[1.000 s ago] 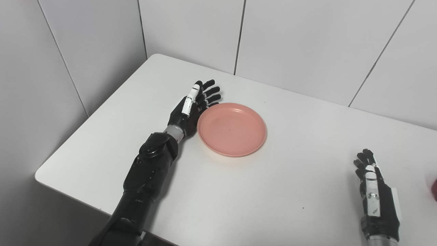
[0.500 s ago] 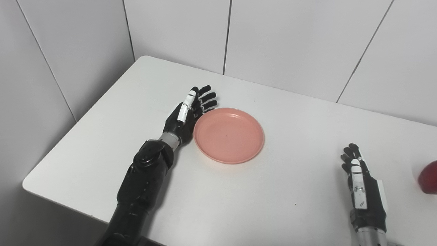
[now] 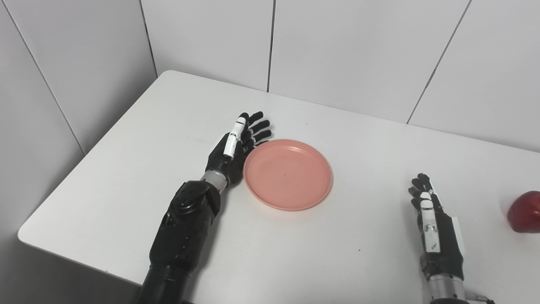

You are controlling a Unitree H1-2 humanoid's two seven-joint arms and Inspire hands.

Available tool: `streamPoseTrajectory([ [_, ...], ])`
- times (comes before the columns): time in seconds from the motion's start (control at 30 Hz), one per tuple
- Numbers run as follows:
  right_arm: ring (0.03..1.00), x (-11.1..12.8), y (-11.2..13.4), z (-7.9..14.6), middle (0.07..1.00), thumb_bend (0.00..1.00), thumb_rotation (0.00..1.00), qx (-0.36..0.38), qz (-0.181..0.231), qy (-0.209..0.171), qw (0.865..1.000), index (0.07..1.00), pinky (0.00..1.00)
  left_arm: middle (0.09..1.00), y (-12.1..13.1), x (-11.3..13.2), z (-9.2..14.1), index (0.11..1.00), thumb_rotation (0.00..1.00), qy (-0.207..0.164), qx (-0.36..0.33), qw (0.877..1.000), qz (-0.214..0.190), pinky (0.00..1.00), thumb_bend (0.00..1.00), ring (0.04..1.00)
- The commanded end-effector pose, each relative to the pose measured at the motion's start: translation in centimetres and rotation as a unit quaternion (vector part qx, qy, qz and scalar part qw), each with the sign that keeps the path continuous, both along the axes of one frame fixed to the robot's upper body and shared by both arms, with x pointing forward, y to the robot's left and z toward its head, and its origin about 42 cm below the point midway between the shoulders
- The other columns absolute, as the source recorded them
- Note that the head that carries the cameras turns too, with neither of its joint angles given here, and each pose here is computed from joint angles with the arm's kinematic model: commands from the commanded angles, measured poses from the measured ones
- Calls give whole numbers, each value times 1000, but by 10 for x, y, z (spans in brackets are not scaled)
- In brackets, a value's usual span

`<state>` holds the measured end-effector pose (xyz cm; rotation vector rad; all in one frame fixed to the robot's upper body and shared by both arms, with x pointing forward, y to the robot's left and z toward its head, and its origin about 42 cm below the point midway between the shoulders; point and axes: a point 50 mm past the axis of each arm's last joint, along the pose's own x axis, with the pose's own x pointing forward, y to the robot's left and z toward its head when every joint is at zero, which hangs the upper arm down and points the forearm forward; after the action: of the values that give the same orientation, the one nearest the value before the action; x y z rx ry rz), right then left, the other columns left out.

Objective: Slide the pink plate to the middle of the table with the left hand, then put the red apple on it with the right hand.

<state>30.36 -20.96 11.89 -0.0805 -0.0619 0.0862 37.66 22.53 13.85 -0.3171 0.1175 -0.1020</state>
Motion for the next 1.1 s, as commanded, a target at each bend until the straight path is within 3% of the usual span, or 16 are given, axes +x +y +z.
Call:
streamPoseTrajectory([
  [0.0, 925, 4, 3, 14, 926, 135, 1000, 5, -5, -21, 1000, 931, 967, 879, -8, -2, -1, 870, 1000, 17, 4, 1000, -4, 856, 353, 868],
  [1.07, 914, 4, 11, 23, 918, 156, 1000, 3, -10, -26, 1000, 923, 933, 879, -71, -25, 12, 868, 1000, 30, -3, 999, -25, 858, 345, 872],
])
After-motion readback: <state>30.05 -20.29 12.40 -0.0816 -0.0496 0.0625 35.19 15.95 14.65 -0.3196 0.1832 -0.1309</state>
